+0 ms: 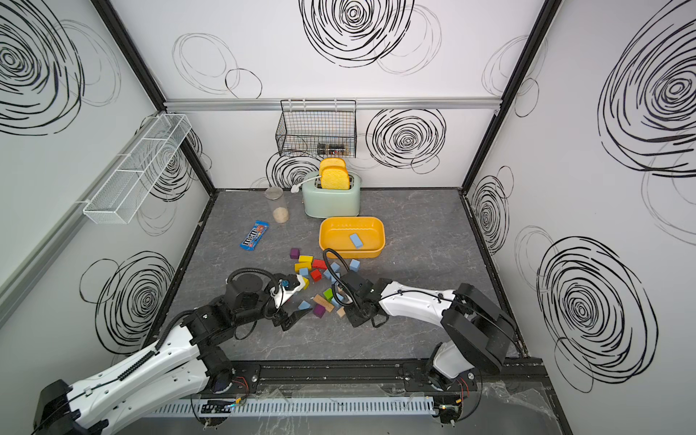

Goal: Pick out the blue building blocks
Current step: Pick up the building block from the center of the board.

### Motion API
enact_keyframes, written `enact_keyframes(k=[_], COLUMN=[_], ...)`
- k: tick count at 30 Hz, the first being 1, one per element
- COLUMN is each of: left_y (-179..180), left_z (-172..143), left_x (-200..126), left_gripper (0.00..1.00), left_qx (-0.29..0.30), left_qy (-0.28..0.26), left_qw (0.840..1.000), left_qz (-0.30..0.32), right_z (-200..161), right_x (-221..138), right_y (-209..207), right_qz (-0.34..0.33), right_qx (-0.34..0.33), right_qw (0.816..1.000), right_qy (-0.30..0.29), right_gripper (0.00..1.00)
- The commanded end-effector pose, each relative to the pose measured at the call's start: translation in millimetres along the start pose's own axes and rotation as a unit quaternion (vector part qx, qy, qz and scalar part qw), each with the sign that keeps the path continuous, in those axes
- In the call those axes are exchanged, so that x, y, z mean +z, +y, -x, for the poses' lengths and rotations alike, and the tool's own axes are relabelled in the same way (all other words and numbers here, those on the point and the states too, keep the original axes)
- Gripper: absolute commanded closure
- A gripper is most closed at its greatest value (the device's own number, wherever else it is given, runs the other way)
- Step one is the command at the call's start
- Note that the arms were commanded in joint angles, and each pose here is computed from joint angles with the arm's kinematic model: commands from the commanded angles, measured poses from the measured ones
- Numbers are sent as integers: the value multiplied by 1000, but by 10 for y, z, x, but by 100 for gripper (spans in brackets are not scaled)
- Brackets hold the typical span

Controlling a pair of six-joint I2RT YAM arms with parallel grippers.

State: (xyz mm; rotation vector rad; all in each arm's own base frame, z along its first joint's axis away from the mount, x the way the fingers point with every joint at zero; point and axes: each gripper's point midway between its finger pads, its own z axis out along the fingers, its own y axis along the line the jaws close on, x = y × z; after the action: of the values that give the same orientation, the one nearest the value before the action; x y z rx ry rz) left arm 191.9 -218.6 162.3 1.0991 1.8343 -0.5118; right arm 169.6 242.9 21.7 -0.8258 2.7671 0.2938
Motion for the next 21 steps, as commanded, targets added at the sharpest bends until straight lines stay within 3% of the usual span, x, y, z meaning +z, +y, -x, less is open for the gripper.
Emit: enact_keyframes(k=[1,8,21], left_y=[57,95,463], left_z=[83,118,704], left_x=[-10,-32,-278], left_gripper=[4,4,4], left_qx=[-2,-5,-29], left_qy=[-18,-23,-110], left_qw=[1000,1000,992], left_qz=[11,18,62], right_z=[68,200,733], right_x=[-79,-231,-848], right_y=[17,41,1], right_qz=[-1,3,37], right_qx=[-3,-4,20], right_qw=[1000,999,989], right_qy=[-15,-47,-145], right_gripper=[74,99,100])
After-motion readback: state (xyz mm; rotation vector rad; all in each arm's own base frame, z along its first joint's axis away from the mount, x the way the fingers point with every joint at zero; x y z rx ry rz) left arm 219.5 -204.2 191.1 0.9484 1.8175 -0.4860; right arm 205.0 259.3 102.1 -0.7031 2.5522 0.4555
